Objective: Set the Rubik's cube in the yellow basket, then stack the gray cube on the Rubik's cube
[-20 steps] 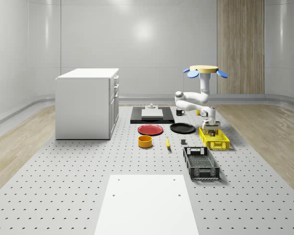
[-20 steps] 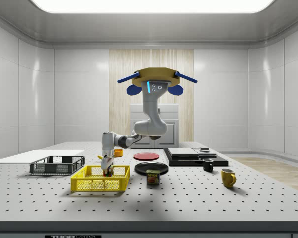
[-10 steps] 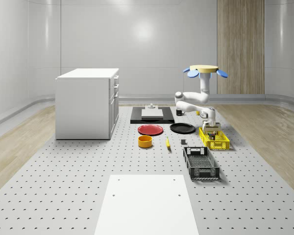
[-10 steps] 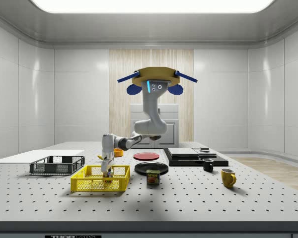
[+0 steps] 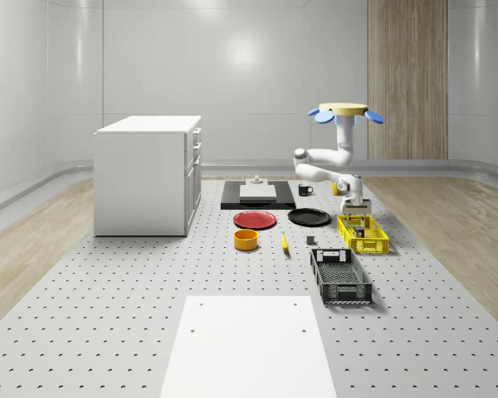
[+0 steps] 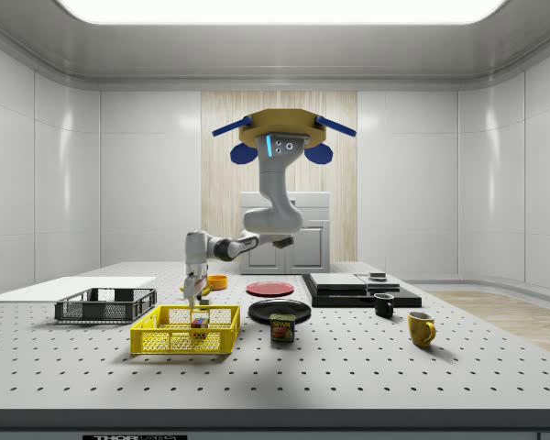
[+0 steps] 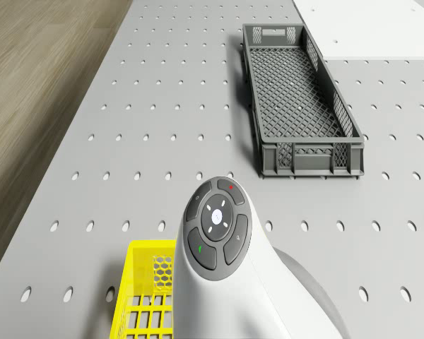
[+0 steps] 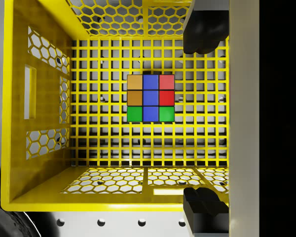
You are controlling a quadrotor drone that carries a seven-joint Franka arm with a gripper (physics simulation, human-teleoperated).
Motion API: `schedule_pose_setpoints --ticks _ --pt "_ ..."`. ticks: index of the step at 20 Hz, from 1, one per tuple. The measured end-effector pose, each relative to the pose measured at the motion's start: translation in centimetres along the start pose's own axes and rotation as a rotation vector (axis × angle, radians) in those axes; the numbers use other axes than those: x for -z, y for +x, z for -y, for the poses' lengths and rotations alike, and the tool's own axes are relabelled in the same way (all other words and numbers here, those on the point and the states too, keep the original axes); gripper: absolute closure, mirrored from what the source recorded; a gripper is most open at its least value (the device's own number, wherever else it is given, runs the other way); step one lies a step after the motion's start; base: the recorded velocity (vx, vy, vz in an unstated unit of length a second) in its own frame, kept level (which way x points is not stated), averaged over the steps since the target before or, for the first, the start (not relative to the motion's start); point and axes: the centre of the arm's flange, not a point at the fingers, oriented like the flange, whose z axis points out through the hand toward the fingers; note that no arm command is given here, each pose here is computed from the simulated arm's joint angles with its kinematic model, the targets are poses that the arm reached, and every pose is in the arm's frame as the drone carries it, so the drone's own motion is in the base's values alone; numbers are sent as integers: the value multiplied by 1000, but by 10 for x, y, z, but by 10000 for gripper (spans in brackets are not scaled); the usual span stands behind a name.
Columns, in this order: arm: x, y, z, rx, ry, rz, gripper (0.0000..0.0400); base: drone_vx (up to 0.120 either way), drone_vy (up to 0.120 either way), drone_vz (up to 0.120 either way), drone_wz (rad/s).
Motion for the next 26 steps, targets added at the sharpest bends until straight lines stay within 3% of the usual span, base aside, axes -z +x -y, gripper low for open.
schedule_pose_setpoints --ticks 7,26 --pt "0 0 0 0 0 0 0 109 -120 46 0" --pt "0 0 0 0 0 0 0 0 -120 0 0"
